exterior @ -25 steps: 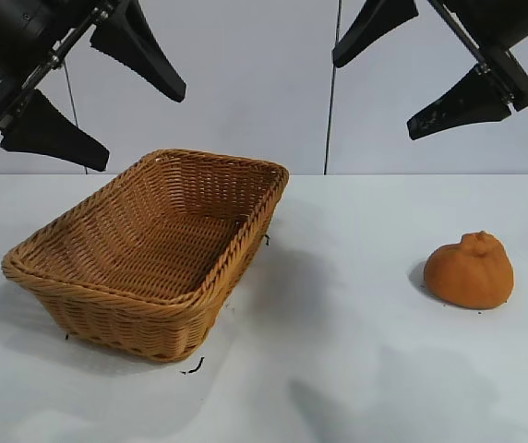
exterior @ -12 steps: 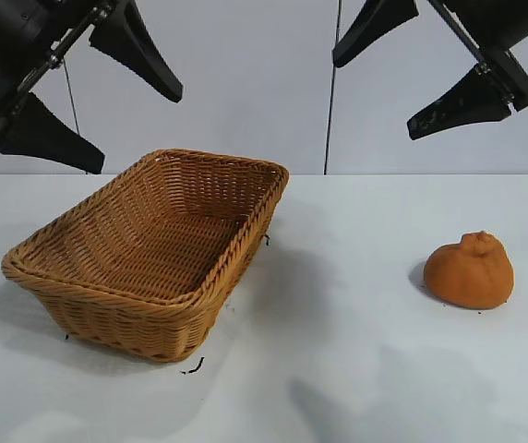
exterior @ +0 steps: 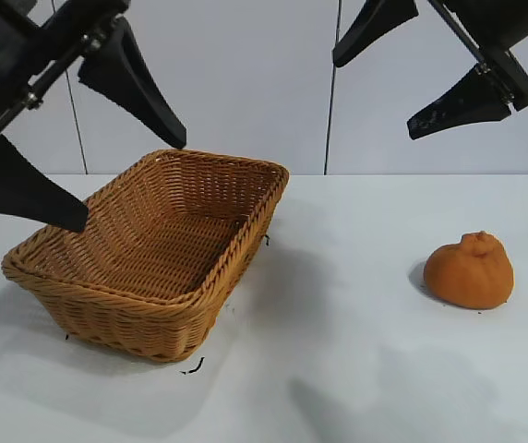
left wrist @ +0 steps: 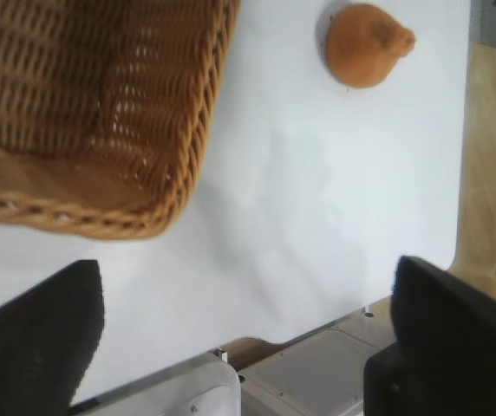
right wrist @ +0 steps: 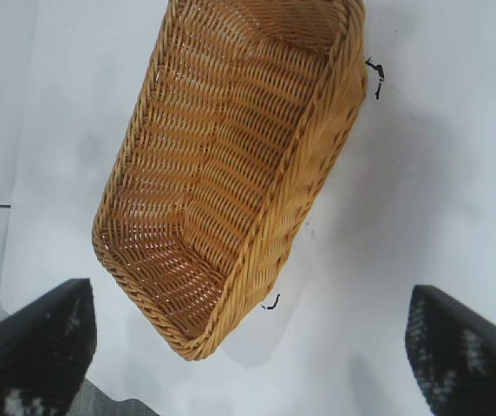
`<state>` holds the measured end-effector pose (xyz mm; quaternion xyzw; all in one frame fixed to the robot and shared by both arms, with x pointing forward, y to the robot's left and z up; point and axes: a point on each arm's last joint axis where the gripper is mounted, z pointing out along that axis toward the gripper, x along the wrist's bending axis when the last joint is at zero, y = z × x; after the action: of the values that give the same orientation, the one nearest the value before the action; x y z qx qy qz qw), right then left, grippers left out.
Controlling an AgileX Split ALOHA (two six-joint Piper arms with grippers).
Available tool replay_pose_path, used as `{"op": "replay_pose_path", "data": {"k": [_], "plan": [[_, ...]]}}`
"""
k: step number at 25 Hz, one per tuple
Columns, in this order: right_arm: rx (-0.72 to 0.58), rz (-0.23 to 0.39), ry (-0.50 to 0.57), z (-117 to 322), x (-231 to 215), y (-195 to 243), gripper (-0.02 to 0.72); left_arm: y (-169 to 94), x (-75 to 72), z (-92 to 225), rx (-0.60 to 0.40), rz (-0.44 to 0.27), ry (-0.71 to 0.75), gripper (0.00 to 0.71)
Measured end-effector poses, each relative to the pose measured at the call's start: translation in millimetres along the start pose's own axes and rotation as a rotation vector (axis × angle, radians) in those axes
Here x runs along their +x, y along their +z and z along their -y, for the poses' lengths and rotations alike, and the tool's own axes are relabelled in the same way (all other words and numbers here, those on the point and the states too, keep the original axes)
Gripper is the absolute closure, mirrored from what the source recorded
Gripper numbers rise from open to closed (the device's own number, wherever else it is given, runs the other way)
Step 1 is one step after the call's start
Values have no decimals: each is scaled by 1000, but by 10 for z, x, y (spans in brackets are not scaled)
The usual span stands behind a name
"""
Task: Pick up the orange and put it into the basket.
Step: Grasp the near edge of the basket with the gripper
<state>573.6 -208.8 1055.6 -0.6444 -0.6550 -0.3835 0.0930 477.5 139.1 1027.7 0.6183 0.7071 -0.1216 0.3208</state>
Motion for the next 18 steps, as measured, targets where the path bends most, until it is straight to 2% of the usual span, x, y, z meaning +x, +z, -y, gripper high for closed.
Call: {"op": "replay_pose_path", "data": {"k": [5,12,15,18], "plan": [[0,0,0,0,0,0,8,76,-50,123,-42,-111,-135,63],[1,0,0,1,0,0,8,32,115,49,-178,-286,-356,63],[1,0,0,1,0,0,8,8,147,24,-220,-325,-412,63],[1,0,0,1,0,0,8,-32,119,-26,-258,-334,-460,63]]}}
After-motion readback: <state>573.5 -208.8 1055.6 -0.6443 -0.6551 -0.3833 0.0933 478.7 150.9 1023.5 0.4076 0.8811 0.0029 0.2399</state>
